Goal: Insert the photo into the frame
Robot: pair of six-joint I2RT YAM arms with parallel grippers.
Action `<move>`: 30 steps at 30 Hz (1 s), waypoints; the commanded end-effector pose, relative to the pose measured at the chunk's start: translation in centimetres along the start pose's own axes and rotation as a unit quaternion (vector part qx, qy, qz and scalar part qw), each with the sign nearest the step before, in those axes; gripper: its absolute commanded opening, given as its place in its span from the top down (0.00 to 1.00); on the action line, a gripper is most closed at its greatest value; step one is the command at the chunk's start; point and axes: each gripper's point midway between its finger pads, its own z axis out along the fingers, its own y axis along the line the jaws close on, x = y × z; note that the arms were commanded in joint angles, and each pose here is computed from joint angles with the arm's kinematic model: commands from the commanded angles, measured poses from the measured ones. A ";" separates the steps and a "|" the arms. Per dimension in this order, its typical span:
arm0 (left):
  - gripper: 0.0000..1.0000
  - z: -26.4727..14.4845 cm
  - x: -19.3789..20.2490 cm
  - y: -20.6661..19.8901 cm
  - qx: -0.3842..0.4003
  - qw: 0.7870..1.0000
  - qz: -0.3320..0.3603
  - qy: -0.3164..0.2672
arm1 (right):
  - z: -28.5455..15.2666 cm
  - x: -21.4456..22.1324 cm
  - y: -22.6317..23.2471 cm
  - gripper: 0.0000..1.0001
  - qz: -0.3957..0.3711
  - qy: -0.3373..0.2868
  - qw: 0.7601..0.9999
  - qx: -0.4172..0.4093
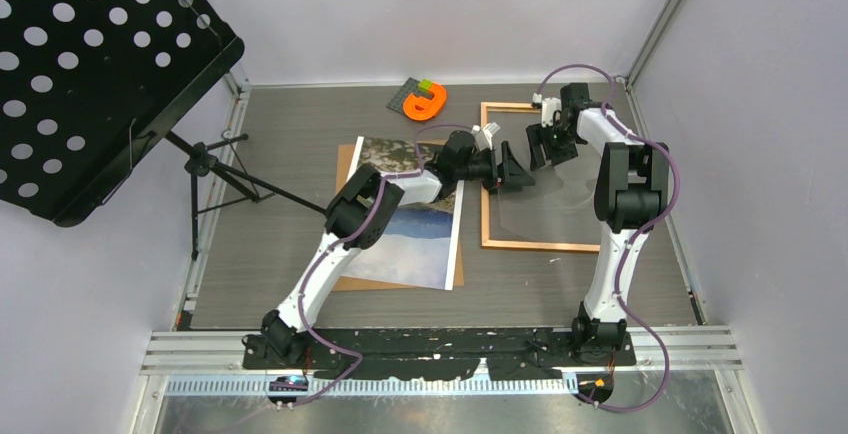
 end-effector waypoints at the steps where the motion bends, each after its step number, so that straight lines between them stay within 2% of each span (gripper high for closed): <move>1: 0.22 -0.8 0.8 1.3 -0.037 0.999 -0.017 0.007 | 0.8 0.5 -0.5 0.35 -0.011 0.012 1.000 0.012; 17: 0.06 -3.3 2.2 -0.3 -0.064 0.998 -0.014 0.024 | 0.8 0.4 -0.5 0.35 -0.015 0.013 1.000 0.011; 30: 0.01 -5.1 2.4 -1.3 -0.098 0.995 0.008 0.033 | 1.1 0.9 -0.3 0.35 -0.014 0.018 1.000 0.006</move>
